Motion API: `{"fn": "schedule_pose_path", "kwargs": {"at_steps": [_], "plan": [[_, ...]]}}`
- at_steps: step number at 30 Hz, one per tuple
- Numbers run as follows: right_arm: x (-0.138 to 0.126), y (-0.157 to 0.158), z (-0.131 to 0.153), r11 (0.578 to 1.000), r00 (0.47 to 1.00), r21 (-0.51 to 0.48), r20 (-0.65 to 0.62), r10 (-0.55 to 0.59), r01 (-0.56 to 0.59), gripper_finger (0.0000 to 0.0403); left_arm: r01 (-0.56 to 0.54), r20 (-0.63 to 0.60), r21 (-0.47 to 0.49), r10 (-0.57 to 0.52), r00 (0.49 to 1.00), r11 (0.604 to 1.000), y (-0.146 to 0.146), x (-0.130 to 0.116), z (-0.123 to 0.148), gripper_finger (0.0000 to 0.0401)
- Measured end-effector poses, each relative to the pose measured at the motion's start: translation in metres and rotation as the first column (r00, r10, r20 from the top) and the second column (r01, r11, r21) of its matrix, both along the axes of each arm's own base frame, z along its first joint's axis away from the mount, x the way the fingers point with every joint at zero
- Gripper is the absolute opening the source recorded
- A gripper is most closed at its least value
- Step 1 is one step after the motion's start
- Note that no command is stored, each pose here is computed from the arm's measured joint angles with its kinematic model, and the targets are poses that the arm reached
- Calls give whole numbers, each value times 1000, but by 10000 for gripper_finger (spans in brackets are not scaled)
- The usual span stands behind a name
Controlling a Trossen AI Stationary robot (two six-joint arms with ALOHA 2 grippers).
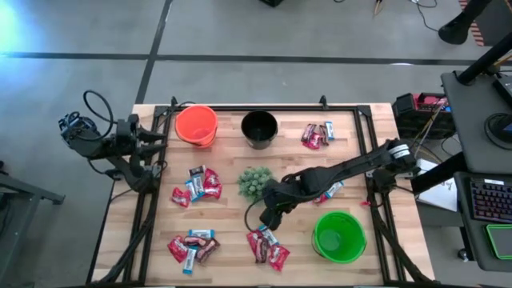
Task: Sort candy
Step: Put the blue chocolate into the green bucket
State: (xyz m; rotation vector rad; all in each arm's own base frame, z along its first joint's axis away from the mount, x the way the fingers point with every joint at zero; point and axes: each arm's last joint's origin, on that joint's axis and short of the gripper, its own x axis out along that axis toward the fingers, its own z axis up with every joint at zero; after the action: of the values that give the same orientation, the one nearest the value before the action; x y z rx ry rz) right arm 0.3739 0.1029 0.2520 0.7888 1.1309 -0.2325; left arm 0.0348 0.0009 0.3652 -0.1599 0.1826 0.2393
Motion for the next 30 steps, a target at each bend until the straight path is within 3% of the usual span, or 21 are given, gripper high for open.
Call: {"fn": "schedule_pose_path", "kwargs": {"at_steps": [6, 16, 30], "plan": [[7, 5, -22, 996, 993, 25, -82, -82, 85, 231, 85, -20, 2, -85, 996, 996, -2, 0, 0, 128], [7, 25, -38, 972, 965, 77, -162, -205, 220, 231, 126, -32, 23, -125, 992, 992, -3, 0, -1, 128], [10, 48, -45, 965, 967, 107, -120, -226, 239, 231, 197, 13, 17, -198, 980, 980, 2, -9, 17, 128]]}}
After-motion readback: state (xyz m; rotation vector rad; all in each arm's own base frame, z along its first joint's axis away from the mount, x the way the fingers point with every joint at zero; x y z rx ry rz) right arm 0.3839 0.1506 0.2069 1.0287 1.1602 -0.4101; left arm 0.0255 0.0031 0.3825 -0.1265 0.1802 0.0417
